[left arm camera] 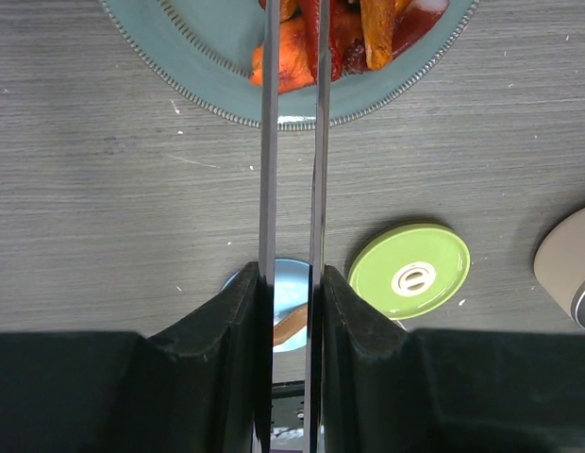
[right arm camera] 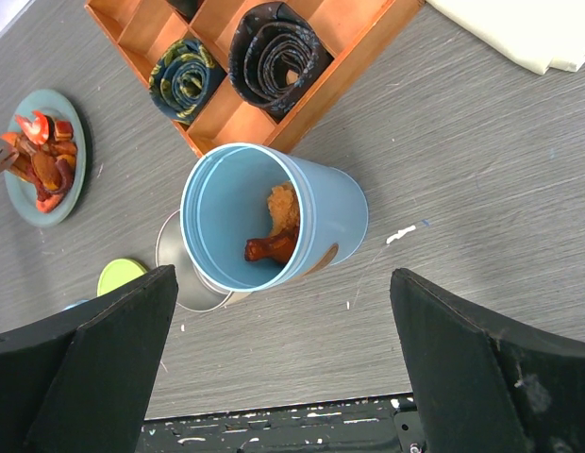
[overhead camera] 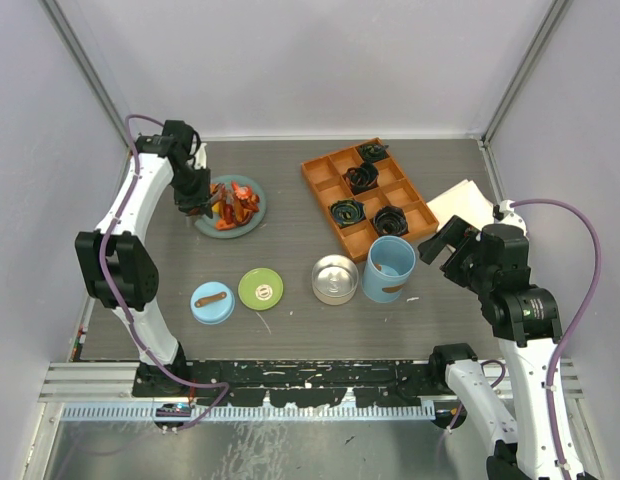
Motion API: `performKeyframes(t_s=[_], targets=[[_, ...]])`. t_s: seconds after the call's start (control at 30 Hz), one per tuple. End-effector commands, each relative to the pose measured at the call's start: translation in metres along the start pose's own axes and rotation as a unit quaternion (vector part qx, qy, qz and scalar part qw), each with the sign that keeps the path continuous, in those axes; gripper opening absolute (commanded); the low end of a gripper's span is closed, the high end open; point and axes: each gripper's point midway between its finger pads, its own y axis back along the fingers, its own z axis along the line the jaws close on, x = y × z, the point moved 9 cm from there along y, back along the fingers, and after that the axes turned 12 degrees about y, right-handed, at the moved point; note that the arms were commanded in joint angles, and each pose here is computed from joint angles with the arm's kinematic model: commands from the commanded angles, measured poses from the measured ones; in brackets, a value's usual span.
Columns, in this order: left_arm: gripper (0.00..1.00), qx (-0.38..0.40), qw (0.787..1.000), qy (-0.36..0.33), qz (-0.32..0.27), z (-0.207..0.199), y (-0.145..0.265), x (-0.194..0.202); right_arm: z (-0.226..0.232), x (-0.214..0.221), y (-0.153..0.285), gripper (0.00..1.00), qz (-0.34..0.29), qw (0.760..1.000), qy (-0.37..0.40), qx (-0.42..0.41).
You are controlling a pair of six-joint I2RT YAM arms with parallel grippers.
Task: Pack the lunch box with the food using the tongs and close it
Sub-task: Pick up the fake food from the plate.
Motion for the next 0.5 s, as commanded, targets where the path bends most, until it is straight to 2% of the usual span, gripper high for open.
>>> performKeyframes(t_s=[0.0, 0.47], targets=[[0.14, 0.006, 0.999, 0.0, -0.049, 0.0, 0.032, -0.002, 0.004, -0.008, 0.002, 1.0, -0.026, 1.0, -0.003, -0.013], [0.13, -0.023, 0.997, 0.001, -0.073, 0.005, 0.045, -0.002, 0.004, -0.009, 0.004, 1.0, -0.028, 0.999, -0.006, -0.016]])
